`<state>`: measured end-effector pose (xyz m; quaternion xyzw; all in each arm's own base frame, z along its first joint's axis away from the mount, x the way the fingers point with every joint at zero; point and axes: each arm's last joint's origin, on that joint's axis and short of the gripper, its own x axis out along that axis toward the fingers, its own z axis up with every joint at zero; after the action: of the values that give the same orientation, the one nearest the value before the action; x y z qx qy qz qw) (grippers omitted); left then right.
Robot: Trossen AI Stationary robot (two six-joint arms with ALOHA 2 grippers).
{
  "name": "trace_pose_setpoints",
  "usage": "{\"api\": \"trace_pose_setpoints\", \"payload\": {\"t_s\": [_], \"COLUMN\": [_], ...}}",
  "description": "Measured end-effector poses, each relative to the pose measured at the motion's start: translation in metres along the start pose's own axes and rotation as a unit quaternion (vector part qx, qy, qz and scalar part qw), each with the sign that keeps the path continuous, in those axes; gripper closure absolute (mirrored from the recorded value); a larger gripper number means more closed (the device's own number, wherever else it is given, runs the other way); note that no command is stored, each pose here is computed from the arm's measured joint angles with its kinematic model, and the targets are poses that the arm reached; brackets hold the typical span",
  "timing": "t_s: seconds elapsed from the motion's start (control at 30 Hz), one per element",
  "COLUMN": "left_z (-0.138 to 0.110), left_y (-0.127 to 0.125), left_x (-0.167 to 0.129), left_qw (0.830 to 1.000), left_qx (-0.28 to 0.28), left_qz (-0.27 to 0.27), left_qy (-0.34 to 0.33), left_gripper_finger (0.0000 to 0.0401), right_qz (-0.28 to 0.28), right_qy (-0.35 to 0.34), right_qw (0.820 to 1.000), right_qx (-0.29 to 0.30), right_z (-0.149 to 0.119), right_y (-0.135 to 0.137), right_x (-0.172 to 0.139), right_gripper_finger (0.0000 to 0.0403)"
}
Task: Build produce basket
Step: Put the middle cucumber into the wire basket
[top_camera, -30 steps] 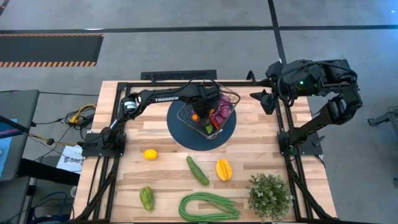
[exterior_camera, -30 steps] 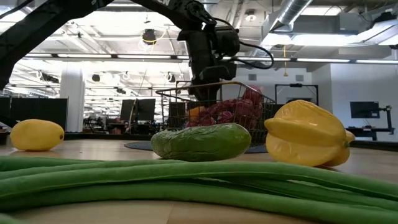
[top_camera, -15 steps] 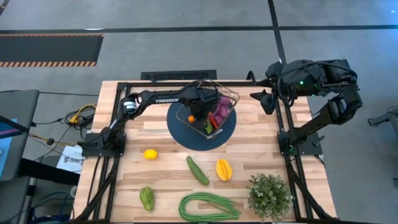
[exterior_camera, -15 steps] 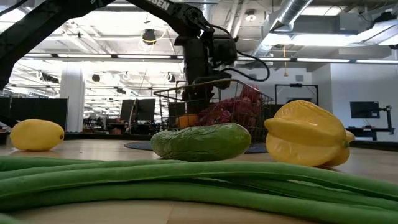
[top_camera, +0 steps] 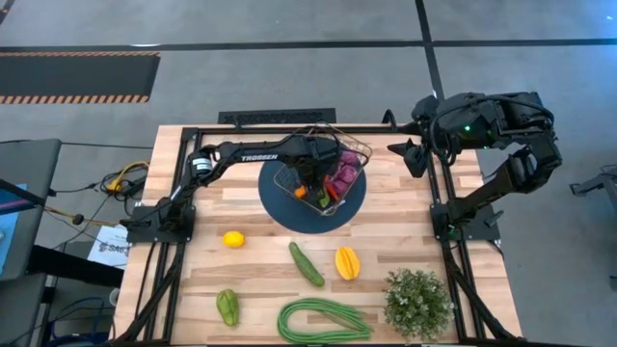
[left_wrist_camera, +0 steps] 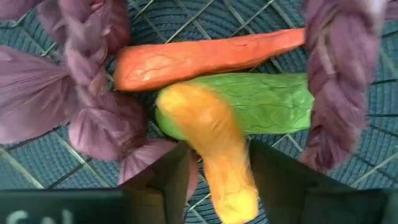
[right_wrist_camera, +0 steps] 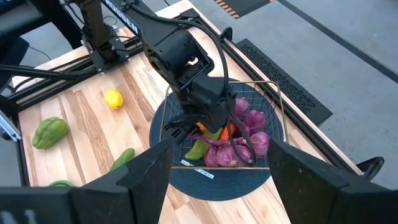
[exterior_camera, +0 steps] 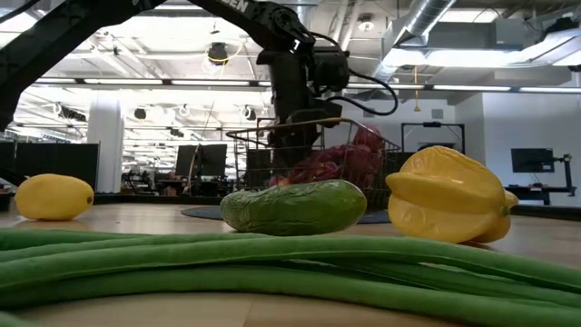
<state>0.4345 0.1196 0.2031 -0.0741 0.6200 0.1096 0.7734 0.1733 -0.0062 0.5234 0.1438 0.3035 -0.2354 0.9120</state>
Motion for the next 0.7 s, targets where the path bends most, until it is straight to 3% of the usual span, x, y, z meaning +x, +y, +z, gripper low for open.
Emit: {"api": "trace_pose_setpoints", "payload": {"t_s": [0.27, 0.57, 0.7], "left_z": [0.000, -0.016, -0.031], "left_y": [-0.009, -0.040, -0.065], "left_x": [-0.010, -0.098, -0.127], "left_qw": [0.999, 0.995, 0.993], "left_qx": [-0.022, -0.024, 0.043], "left_qz": [-0.036, -0.011, -0.017], "left_qy": [-0.012, -0.094, -0.113], "left_gripper_finger": [0.0220, 0.0220, 0.0219], "right_qz": [0.001, 0.002, 0.006], "right_qy": [0.001, 0.001, 0.003], "right_qw": [1.000, 1.000, 1.000], "right_qx": [-0.001, -0.018, -0.027], "right_z": [0.000, 0.000, -0.001], "right_y": [0.000, 0.000, 0.001], "right_x": [0.000, 0.000, 0.000], "right_gripper_finger": [0.0122, 0.0122, 0.0122]}}
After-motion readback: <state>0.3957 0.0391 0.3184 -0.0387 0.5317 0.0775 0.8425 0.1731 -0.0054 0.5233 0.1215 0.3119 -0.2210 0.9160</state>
